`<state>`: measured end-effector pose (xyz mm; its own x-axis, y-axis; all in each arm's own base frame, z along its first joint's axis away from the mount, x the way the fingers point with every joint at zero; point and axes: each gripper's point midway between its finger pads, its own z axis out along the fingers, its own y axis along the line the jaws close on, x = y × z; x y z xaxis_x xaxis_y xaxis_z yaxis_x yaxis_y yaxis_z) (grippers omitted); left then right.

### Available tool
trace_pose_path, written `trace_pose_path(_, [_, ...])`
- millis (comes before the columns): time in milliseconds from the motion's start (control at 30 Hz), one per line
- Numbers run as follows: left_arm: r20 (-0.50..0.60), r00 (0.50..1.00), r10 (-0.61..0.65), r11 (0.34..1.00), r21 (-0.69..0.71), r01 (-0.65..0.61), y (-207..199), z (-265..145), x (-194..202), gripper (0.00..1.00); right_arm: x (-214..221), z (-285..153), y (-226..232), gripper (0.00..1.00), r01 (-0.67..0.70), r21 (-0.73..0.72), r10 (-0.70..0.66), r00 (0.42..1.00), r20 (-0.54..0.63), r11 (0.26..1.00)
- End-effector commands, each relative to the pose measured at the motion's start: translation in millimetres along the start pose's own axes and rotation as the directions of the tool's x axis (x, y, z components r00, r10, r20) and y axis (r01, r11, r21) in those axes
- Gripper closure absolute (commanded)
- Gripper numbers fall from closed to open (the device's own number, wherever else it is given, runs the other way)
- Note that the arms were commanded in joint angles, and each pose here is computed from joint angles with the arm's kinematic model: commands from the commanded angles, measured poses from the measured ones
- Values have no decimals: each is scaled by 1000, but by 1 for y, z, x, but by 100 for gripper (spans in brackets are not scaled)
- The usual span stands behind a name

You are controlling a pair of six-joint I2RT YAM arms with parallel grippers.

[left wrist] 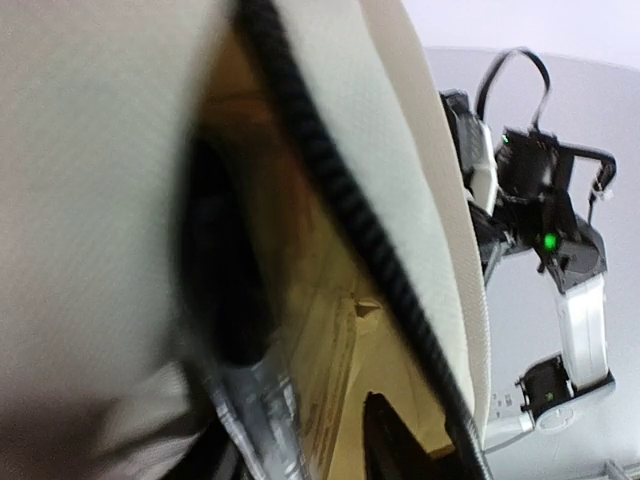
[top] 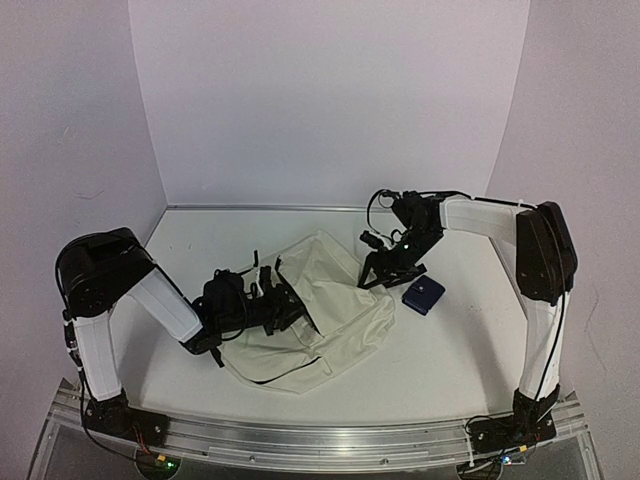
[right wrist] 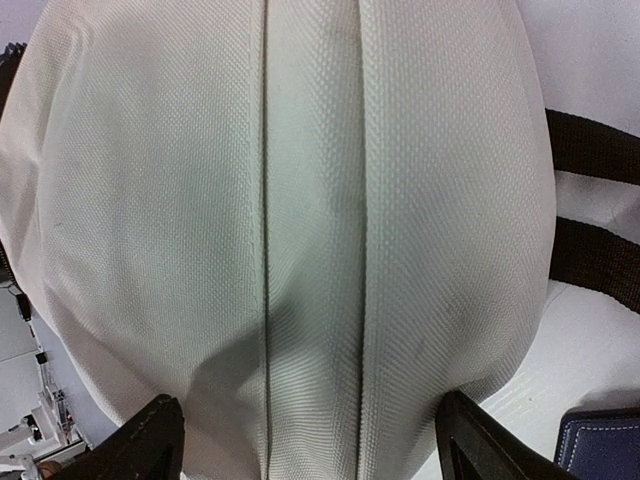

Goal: Pack the student bag
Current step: Place the stationery in the student bag.

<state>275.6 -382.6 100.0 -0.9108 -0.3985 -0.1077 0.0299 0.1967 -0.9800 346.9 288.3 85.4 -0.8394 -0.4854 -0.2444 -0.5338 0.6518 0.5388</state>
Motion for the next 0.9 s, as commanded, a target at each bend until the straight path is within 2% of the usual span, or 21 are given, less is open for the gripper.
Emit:
trace_pose_path(0, [99, 995, -6, 993, -115, 17, 2, -23, -11, 57, 5, -6, 26, 13, 23, -48, -24, 1000, -4, 999])
trace_pose_path(100, [114, 993, 34, 983, -182, -13, -2, -34, -11, 51, 5, -7, 27, 13, 26, -44, -27, 1000, -1, 999])
trace_pose_path(267, [133, 987, 85, 955, -292, -43, -8, -51, -12, 50, 6, -6, 24, 13, 26, -36, -26, 1000, -5, 999])
trace_pose_path(433, [140, 986, 95, 935, -352, -40, 0, -63, -12, 61, 5, -8, 24, 13, 29, -30, -29, 1000, -1, 999])
trace_pose_path(633, [91, 992, 83, 946, -320, -49, 6, -44, -6, 71, 0, -8, 24, 13, 31, -29, -31, 1000, 5, 999])
trace_pose_path(867, [52, 989, 136, 952, -283, -116, -6, -18, -9, 75, 6, 0, 22, 13, 16, -41, -17, 1000, -16, 999])
